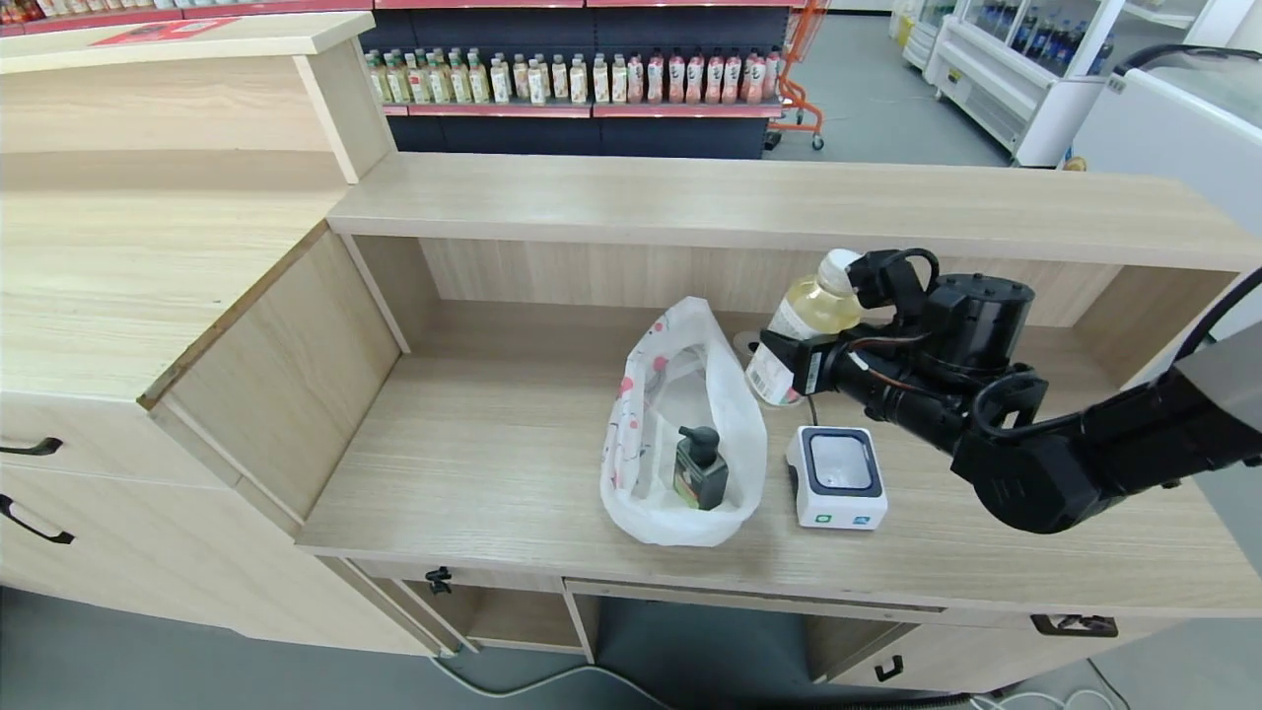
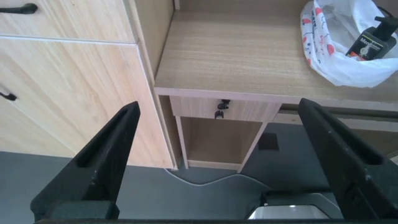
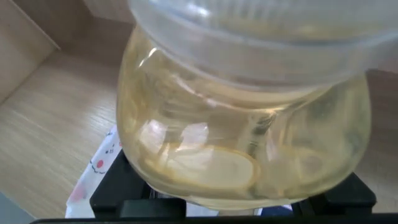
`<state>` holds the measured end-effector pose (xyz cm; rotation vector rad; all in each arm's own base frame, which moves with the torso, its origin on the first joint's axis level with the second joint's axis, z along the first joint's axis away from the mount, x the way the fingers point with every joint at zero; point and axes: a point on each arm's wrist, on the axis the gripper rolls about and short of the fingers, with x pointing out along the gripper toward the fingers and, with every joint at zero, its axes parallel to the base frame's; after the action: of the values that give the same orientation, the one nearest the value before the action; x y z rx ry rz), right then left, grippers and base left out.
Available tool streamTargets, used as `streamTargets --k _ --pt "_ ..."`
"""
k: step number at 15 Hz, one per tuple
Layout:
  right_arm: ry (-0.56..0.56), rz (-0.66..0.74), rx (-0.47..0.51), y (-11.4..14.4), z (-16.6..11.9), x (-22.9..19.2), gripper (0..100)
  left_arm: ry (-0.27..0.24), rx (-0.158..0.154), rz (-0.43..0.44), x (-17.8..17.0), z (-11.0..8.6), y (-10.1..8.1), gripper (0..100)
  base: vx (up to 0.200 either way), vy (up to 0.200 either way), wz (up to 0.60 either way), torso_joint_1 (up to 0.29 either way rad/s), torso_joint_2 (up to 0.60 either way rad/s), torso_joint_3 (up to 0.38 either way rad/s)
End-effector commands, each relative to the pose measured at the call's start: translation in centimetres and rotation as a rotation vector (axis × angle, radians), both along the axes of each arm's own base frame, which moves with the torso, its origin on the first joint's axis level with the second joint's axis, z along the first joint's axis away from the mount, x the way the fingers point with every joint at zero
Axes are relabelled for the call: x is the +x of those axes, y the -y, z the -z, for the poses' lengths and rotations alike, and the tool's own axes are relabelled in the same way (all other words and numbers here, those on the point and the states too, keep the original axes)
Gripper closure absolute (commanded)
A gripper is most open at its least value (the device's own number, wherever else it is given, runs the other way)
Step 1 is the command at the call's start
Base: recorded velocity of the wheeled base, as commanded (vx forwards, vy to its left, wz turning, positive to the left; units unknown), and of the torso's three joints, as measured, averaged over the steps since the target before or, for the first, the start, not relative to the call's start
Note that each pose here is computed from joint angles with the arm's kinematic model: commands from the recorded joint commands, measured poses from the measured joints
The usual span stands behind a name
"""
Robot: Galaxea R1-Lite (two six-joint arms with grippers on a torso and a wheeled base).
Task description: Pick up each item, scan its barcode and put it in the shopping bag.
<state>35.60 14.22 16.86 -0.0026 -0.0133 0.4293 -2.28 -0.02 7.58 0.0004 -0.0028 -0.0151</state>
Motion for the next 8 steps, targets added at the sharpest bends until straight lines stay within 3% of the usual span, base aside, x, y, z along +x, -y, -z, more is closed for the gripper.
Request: streamTargets --k 1,8 --pt "-0.032 0.014 -0.007 0.6 1.2 0.6 100 -0.001 0.000 0.000 0.0 0.0 0.0 0 0.000 0.000 0.00 0.000 0.00 0.000" --pt "-0.073 -0.090 0.013 0.7 2.8 1.5 100 -0.001 0.000 0.000 0.0 0.0 0.0 0 0.000 0.000 0.00 0.000 0.00 0.000"
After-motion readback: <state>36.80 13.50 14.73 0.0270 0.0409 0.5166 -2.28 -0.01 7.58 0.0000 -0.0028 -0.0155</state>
